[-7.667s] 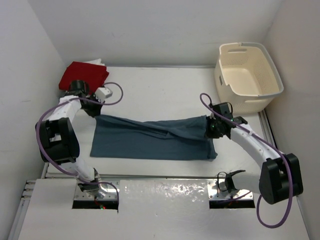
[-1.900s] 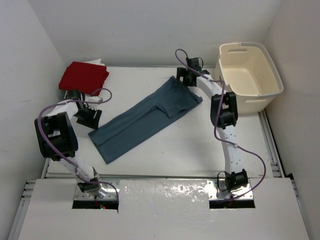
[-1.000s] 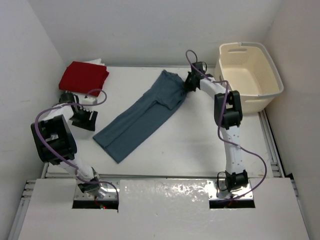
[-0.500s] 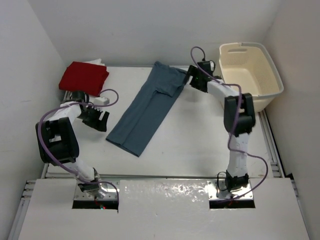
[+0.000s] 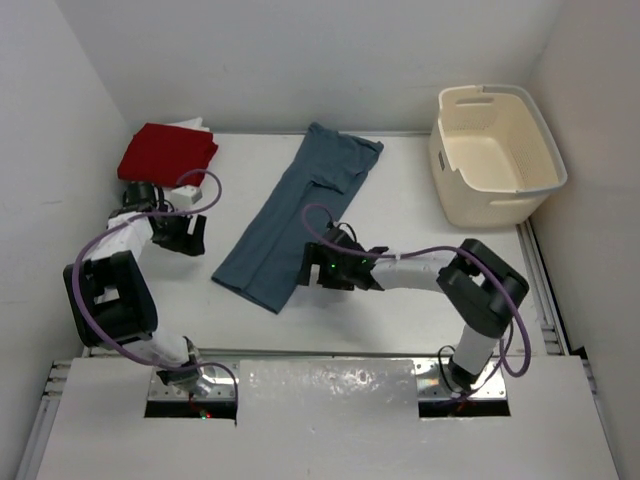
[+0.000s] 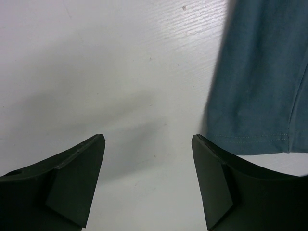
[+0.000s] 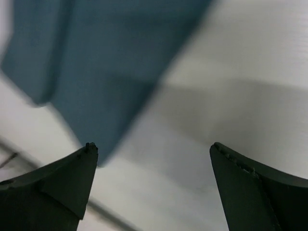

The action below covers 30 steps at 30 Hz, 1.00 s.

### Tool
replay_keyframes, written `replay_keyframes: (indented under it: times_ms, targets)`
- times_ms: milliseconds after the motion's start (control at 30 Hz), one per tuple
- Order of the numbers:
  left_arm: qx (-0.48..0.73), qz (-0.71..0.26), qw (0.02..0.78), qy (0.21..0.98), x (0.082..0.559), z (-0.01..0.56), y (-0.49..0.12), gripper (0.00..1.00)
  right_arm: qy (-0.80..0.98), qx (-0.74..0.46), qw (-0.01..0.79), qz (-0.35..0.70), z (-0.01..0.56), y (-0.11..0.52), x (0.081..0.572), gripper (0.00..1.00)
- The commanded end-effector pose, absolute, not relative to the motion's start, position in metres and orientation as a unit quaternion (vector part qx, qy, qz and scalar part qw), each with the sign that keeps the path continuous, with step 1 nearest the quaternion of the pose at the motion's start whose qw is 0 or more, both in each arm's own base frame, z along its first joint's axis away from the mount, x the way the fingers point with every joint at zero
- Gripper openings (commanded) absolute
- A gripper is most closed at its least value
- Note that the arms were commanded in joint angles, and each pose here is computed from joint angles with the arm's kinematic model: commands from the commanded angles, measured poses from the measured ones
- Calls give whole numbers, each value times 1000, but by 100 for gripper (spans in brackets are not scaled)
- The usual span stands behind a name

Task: Fold and stack the t-shirts
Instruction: Rotate the tshirt 90 degrees

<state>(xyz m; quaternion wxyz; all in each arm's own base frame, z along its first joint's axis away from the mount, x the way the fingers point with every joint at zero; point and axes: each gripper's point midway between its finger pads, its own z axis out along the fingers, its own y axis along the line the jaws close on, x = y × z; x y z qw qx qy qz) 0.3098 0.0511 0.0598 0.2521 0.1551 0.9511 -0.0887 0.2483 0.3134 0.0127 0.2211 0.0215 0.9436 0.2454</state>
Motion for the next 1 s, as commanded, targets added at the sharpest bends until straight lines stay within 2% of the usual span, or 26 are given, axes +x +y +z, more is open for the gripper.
replay_keyframes:
  times_ms: [0, 133, 233, 267, 433, 500, 600, 800, 967]
  targets:
    - [148, -100, 272, 946, 311, 60, 47, 72, 907, 79, 219, 350, 46, 381, 253, 95]
    - [149, -115, 272, 944, 306, 54, 40, 71, 911, 100, 179, 357, 13, 419, 237, 90]
    - [152, -120, 278, 941, 307, 60, 37, 71, 909, 131, 155, 365, -5, 433, 227, 79]
    - [155, -125, 284, 938, 309, 65, 36, 71, 909, 145, 143, 363, -10, 433, 222, 73]
    - [160, -123, 298, 933, 316, 79, 36, 71, 943, 132, 129, 275, -27, 394, 189, 71]
    - [168, -128, 299, 931, 316, 79, 33, 71, 941, 138, 130, 280, -23, 388, 182, 70]
    - [182, -119, 295, 930, 316, 72, 32, 71, 939, 144, 133, 282, -22, 396, 185, 64]
    - [188, -106, 287, 933, 317, 67, 37, 70, 938, 182, 129, 265, -36, 410, 190, 63]
    - [192, -114, 298, 928, 323, 73, 34, 70, 930, 223, 95, 276, -57, 414, 184, 47]
